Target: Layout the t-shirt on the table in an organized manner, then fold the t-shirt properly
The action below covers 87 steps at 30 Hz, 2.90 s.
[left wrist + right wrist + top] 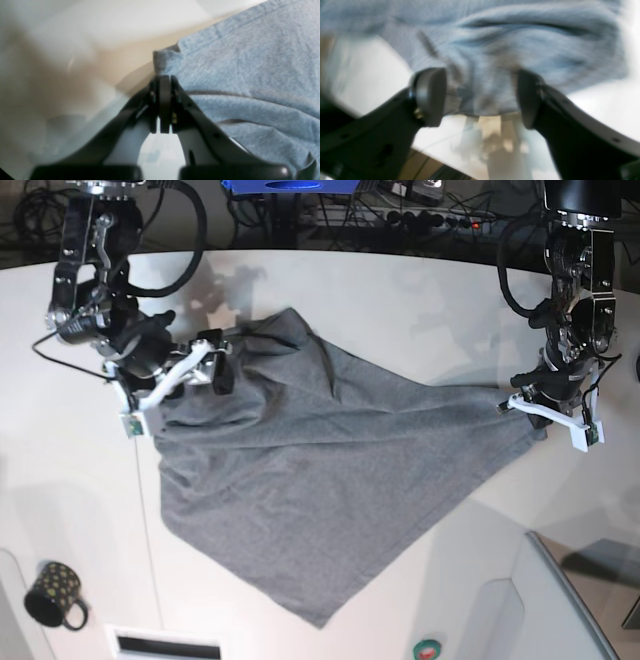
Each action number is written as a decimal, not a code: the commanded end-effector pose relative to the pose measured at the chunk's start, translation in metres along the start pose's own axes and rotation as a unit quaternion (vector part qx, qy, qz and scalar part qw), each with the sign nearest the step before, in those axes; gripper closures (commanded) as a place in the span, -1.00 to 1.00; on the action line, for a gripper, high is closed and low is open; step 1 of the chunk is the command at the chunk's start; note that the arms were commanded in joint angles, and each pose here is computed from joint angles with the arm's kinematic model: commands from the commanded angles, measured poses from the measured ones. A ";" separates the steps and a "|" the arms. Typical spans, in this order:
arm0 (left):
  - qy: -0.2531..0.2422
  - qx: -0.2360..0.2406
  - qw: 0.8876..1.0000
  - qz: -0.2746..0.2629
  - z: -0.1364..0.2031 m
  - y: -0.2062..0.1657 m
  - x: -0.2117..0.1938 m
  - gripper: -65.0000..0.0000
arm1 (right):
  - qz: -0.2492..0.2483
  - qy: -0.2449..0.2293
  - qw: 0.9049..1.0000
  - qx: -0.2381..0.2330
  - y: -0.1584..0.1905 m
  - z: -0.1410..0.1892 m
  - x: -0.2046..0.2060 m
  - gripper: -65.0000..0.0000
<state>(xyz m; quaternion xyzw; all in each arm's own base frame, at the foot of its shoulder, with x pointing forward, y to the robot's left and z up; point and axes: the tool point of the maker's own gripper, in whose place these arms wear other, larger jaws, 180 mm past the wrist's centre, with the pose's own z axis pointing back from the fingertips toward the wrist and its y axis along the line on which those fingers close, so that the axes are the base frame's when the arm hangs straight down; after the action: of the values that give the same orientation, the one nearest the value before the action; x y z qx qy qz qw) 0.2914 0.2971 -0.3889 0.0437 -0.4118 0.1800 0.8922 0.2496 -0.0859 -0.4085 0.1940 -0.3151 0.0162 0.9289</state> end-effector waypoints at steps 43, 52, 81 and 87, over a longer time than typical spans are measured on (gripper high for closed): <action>-0.025 0.024 0.999 -0.002 0.006 0.023 0.016 1.00 | -0.083 0.020 0.996 -0.035 -0.027 -0.012 0.003 -0.52; -0.024 0.023 0.999 0.000 0.006 0.021 0.014 1.00 | -0.123 0.081 0.989 -0.022 -0.029 -0.039 -0.043 -0.08; -0.022 0.022 0.999 0.008 0.006 0.018 0.011 1.00 | 0.023 0.014 1.000 -0.008 0.005 -0.061 0.095 -0.45; -0.018 0.022 1.000 0.006 0.007 0.019 0.007 1.00 | -0.005 0.015 0.999 -0.033 -0.010 -0.018 0.025 -0.46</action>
<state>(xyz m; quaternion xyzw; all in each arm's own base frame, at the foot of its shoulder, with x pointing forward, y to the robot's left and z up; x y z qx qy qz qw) 0.2740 0.3083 -0.3964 0.0551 -0.3995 0.2014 0.8926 0.2667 -0.0928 -0.4247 0.1572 -0.2699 0.0028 0.9500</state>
